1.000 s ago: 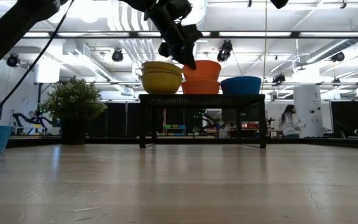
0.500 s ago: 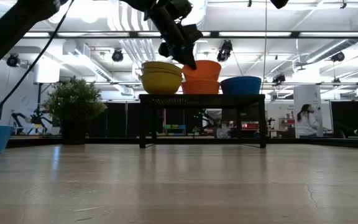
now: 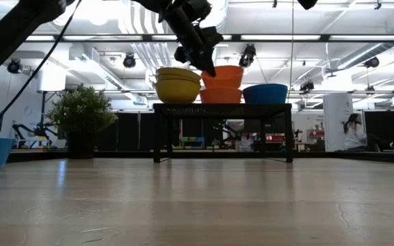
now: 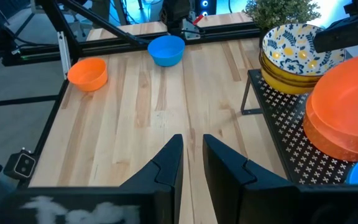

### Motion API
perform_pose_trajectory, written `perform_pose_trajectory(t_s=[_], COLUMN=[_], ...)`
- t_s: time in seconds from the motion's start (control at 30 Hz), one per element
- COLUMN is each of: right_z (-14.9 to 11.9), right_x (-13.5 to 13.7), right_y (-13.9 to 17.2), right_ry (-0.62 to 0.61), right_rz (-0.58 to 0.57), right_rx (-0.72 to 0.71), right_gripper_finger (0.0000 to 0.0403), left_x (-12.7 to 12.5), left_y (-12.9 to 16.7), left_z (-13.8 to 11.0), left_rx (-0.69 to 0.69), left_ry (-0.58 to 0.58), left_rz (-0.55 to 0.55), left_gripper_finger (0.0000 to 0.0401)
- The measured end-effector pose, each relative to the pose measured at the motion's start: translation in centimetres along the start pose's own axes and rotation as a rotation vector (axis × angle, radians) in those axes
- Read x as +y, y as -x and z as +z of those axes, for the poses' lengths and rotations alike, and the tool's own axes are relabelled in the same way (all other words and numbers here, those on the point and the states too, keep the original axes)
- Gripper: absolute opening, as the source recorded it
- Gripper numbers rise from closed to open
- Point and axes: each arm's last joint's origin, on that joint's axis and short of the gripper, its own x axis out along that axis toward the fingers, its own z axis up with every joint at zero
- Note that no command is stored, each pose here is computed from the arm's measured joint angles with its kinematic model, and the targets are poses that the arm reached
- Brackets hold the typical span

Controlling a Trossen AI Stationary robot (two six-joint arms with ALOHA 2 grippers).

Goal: Pick & Place Mini bowls
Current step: Stack the top orange bowl on the orange bowl on the shelf

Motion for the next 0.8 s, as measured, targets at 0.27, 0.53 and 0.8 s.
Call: perform_pose_trajectory(t_s=[0.27, 0.53, 0.8], right_z=[0.0, 0.0, 0.0], right_x=[-0.01, -0.01, -0.01], right_y=[0.0, 0.0, 0.0], right_ry=[-0.002, -0.002, -0.002], right_rz=[0.0, 0.0, 0.0], right_rx=[0.0, 0.0, 0.0], right_gripper_finger=[0.0057, 0.0057, 0.0057], left_x=[0.0, -0.06, -0.03], left_y=[0.0, 0.0, 0.19], left_z=[0.0, 0.0, 0.22], left_rx=[0.0, 0.0, -0.021], left_ry=[0.019, 0.02, 0.022], left_rz=[-0.001, -0.015, -0.014], left_gripper_finger=[0.0036, 0.0061, 0.0073])
